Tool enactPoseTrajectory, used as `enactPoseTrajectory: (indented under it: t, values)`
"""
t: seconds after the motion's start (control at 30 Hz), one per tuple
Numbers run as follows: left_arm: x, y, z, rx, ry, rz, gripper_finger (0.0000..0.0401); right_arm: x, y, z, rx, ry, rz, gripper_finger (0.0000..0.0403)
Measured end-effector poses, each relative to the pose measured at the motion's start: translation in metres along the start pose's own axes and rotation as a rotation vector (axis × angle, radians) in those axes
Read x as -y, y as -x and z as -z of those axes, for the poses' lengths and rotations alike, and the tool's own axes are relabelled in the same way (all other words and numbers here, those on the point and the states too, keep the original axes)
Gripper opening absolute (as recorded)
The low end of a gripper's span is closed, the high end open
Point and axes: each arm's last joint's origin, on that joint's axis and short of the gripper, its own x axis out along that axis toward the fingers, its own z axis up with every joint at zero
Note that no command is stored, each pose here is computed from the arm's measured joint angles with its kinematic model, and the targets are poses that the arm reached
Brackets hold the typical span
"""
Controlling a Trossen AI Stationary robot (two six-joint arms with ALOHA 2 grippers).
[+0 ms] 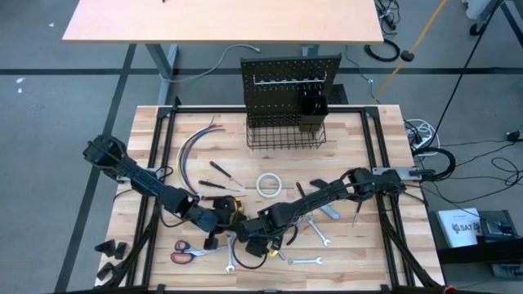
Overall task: Hang tools onto peg board
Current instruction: Put the wrench into the black bin on the peg board
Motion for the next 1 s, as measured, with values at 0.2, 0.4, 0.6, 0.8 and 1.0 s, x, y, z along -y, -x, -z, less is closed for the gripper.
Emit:
enactPoseTrajectory:
  t: [0.2,0.4,0.6,0.8,1.0]
  values:
    - [0.008,0.006,-0.002,0.016,0.055,0.040,0.0001,-0.002,0.005,0.003,-0.029,-0.005,-0.037,0.0153]
    - [0.009,0.001,0.003,-0.036,0.080,0.074,0.0001,0.001,0.005,0.012,-0.009,-0.062,-0.093,0.0153]
    - [0.007,0.000,0.008,-0.090,0.077,0.050,0.0001,0.007,0.005,0.020,-0.001,-0.082,-0.098,0.0153]
    - [0.005,0.000,0.009,-0.101,0.075,0.041,0.0001,0.009,0.004,0.018,0.018,-0.078,-0.081,0.0153]
    - [0.005,-0.003,0.010,-0.109,0.074,0.038,0.0001,0.012,0.004,0.020,0.027,-0.071,-0.066,0.0153]
